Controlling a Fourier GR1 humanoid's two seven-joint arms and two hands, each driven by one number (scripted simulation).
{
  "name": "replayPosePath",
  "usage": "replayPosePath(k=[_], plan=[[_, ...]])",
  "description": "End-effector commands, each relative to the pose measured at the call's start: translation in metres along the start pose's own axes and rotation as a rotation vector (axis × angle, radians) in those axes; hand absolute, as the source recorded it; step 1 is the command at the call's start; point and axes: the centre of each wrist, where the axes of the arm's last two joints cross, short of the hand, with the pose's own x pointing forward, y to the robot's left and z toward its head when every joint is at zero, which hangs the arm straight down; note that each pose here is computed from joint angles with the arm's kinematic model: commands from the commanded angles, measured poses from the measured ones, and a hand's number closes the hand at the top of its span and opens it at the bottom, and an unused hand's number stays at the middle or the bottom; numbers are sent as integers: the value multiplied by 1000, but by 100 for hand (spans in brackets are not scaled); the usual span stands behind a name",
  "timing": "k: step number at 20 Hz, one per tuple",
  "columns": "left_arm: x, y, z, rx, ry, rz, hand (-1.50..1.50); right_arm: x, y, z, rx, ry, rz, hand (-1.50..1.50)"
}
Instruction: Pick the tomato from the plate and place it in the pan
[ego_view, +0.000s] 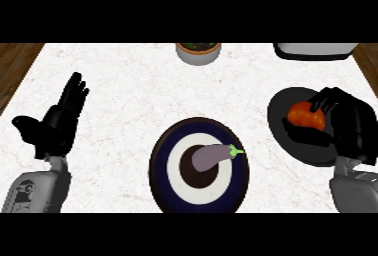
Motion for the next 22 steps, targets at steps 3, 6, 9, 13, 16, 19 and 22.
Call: replayPosePath(k=[3, 6, 9, 13, 16, 19, 22], plan=[[11, -12, -9, -12, -21, 9, 0, -81, 14, -41, -55, 37, 161, 150], [16, 10, -20, -7, -13, 1, 0, -100, 16, -68, -63, 55, 131, 150], [2, 2, -3, -24, 8, -2, 0, -118, 31, -82, -70, 84, 126, 150], [9, 0, -15, -32, -44, 11, 0, -148, 42, -79, -30, 86, 141, 150], [13, -11, -8, -24, -33, 11, 0, -138, 48, -92, 68, 178, -1, -150], [12, -20, -16, -31, -20, -1, 0, -150, 65, -72, 270, 231, -176, -150], [15, -4, -4, -58, -21, 1, 0, -153, 66, -76, 301, 230, -197, -150]])
